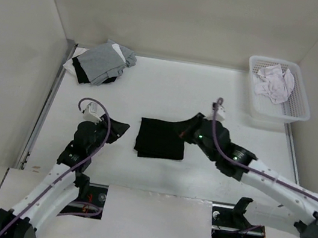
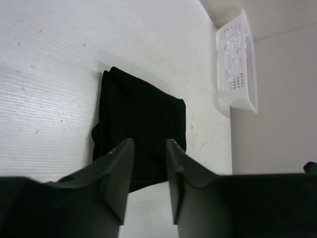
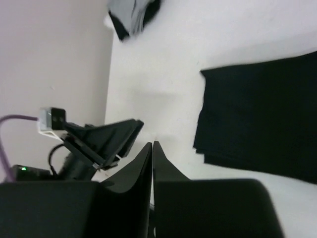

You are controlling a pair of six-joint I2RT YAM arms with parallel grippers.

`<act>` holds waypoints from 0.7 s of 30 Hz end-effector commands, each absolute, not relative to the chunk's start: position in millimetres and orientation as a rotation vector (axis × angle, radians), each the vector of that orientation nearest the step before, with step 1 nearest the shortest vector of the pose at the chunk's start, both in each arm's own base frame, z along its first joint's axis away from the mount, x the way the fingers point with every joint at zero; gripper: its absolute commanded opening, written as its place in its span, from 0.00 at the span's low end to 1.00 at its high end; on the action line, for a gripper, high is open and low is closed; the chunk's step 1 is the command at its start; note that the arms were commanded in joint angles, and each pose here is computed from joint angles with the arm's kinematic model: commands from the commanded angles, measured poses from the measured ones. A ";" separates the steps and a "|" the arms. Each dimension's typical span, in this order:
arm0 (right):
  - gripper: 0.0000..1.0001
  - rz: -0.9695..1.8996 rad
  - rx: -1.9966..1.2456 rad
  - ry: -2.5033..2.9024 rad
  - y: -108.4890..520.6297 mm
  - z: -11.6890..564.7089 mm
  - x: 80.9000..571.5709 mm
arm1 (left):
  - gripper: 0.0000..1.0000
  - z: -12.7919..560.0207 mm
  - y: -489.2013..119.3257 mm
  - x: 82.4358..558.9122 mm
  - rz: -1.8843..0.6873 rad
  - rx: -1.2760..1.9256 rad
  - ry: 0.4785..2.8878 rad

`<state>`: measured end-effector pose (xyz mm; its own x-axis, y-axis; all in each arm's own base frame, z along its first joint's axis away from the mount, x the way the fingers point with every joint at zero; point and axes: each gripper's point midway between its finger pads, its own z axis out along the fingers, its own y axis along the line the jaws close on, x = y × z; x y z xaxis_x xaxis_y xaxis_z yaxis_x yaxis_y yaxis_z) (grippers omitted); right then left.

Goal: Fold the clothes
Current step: Fold the tank top

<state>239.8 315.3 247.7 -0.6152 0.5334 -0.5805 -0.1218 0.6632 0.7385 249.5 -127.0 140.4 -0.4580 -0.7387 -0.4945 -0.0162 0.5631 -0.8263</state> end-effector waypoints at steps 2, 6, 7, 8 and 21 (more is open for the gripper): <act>0.00 0.972 0.329 1.965 264.5 219.7 239.7 | 0.21 159.3 -142.6 264.3 -0.966 -0.496 1.832; 0.00 0.920 0.360 1.907 213.0 184.5 236.2 | 0.13 128.2 -128.3 269.9 -0.812 -0.533 1.892; 0.00 0.905 0.377 1.902 202.6 174.9 237.5 | 0.14 121.7 -124.3 270.2 -0.778 -0.540 1.904; 0.01 0.897 0.386 1.899 195.1 167.5 239.1 | 0.16 117.0 -122.1 270.5 -0.754 -0.543 1.915; 0.49 0.725 0.424 1.793 140.5 158.3 302.5 | 0.46 109.7 -97.6 272.8 -0.575 -0.584 2.026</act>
